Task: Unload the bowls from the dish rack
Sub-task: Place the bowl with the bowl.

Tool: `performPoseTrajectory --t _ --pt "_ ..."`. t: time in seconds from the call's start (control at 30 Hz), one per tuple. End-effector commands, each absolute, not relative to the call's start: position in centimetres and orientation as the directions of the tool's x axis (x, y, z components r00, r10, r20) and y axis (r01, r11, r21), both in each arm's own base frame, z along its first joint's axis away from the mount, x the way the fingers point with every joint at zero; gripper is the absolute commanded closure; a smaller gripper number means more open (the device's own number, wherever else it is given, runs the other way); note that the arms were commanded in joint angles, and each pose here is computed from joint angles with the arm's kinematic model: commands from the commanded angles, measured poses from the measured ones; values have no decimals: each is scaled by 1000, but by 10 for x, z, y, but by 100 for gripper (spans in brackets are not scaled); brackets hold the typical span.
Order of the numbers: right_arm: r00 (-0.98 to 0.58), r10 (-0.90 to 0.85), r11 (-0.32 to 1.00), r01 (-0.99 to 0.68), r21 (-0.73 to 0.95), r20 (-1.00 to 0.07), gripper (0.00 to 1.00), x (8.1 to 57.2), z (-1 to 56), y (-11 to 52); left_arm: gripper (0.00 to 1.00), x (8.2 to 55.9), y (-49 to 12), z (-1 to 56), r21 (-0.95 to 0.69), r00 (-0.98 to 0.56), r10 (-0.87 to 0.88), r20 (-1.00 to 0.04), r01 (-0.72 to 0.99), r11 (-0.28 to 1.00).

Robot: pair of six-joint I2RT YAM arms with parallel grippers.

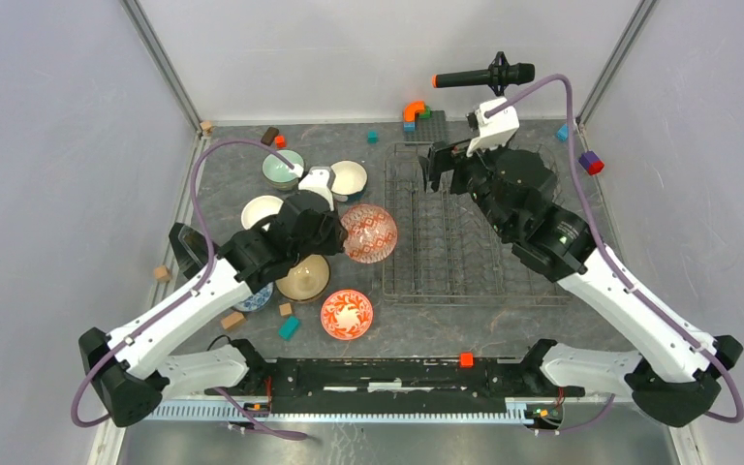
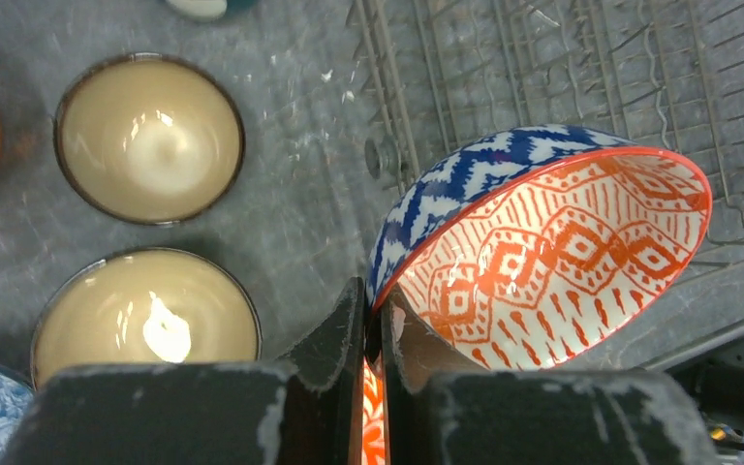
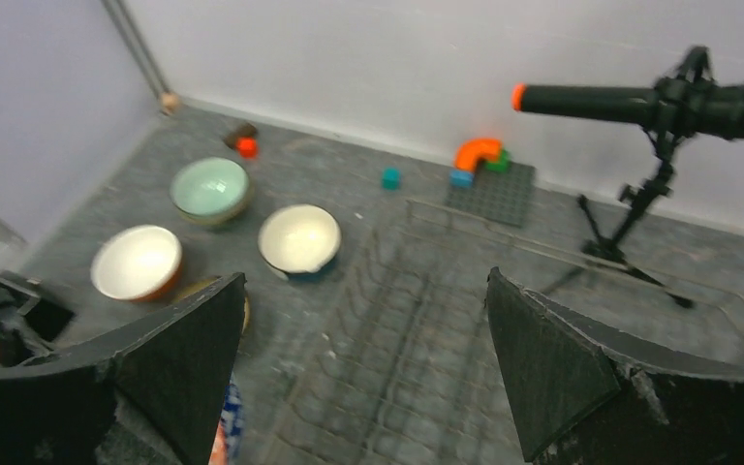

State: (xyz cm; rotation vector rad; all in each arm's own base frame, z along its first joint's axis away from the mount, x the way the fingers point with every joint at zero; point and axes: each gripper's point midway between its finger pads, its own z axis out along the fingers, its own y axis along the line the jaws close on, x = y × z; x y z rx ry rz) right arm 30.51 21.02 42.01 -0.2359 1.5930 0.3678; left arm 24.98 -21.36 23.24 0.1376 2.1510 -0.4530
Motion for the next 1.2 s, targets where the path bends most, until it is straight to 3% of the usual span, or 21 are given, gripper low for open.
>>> performPoseTrajectory --t 0.0,0.17,0.3,0.53,0.7,0.8,0.87,1.17 --pt "-53 -4 984 -175 6 -999 2 301 409 166 98 235 -229 245 -456 -712 -223 -665 151 877" --pt "-72 72 925 -368 94 -995 2 281 391 194 98 228 -232 235 -482 -775 -272 -570 47 875" --pt "-213 -12 901 -426 82 -977 2 277 355 214 98 227 -221 239 -491 -754 -332 -567 -15 871" --pt "-263 -142 860 -511 13 -954 3 253 318 255 98 220 -203 230 -453 -760 -356 -543 -92 887" --pt "-277 -170 801 -597 31 -946 17 235 307 285 98 214 -193 221 -386 -795 -319 -516 -116 915" --pt "-301 -191 780 -624 42 -934 40 231 295 296 98 211 -191 218 -373 -811 -303 -501 -113 921" --pt "-322 -202 767 -639 55 -925 49 229 287 302 98 211 -192 217 -370 -819 -294 -492 -109 923" --pt "-398 -233 731 -673 109 -887 52 221 261 322 98 209 -199 219 -380 -850 -264 -456 -82 921"
